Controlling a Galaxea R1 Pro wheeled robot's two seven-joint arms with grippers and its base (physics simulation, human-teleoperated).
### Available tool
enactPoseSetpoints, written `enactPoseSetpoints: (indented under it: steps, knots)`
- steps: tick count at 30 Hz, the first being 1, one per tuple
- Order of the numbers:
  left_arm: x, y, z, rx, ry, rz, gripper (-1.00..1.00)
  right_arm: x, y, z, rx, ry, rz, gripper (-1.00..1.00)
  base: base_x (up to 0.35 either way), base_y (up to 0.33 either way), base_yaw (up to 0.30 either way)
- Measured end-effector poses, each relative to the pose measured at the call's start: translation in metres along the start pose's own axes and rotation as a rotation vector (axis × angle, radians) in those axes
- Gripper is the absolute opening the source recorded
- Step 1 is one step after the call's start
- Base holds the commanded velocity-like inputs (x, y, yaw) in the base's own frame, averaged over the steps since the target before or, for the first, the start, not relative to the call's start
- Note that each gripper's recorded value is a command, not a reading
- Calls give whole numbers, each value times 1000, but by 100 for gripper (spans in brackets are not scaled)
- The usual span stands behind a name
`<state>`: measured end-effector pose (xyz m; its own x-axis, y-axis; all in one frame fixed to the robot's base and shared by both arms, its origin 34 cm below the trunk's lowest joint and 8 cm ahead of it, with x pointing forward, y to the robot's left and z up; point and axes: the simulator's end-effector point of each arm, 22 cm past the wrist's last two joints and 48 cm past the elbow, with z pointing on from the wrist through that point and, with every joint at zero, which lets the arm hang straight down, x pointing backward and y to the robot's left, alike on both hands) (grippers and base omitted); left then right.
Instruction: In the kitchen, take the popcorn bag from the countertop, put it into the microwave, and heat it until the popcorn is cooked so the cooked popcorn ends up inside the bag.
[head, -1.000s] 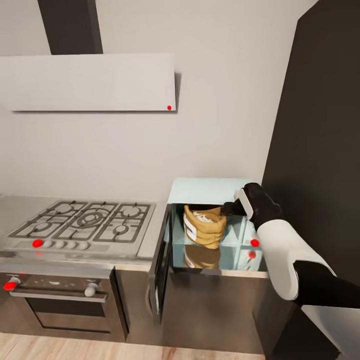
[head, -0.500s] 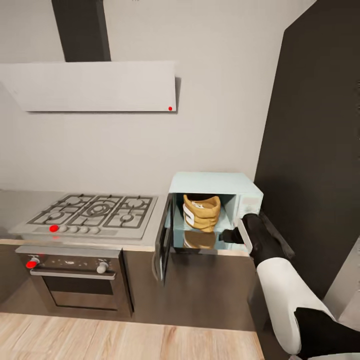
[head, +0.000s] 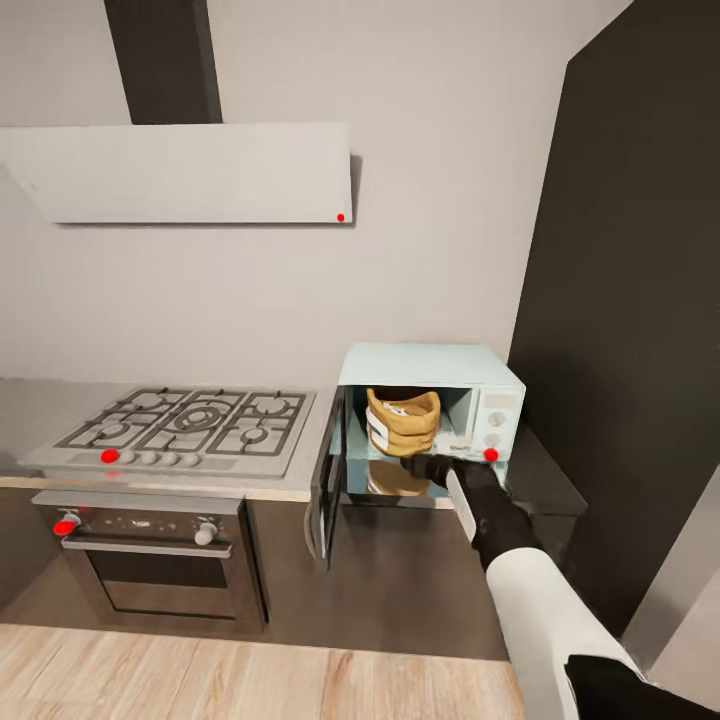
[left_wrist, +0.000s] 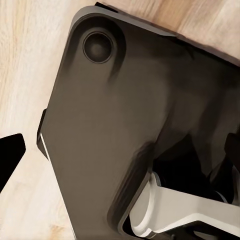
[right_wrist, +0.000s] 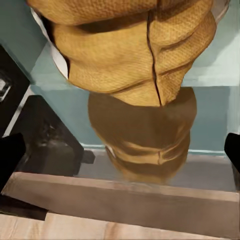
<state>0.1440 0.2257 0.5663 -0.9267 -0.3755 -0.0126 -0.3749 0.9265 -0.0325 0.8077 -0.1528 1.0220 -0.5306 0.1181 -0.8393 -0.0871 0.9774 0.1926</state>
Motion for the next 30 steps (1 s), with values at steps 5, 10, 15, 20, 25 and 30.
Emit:
enactPoseSetpoints:
  steps: [5,10,15,20,25,30]
  knots:
    - [0,0,0,0,0,1,100,8,-2,2,-1,-59,-7,100,0,16,0]
    - [-1,0,0,1,-1,2,100,8,-2,2,2,-68,-15,100,0,160,0]
    - [-1,0,0,1,-1,2,100,-13,-3,2,8,-192,-26,100,0,8,0]
    - [-1,0,0,1,-1,2,100,-20,-7,2,28,-273,-29,100,0,0,0]
    - [-1,0,0,1,-2,3,100,-15,-6,4,24,-270,-30,100,26,0,0]
    - [-1,0,0,4,-3,5,100,-15,-5,4,22,-270,-31,100,175,0,0]
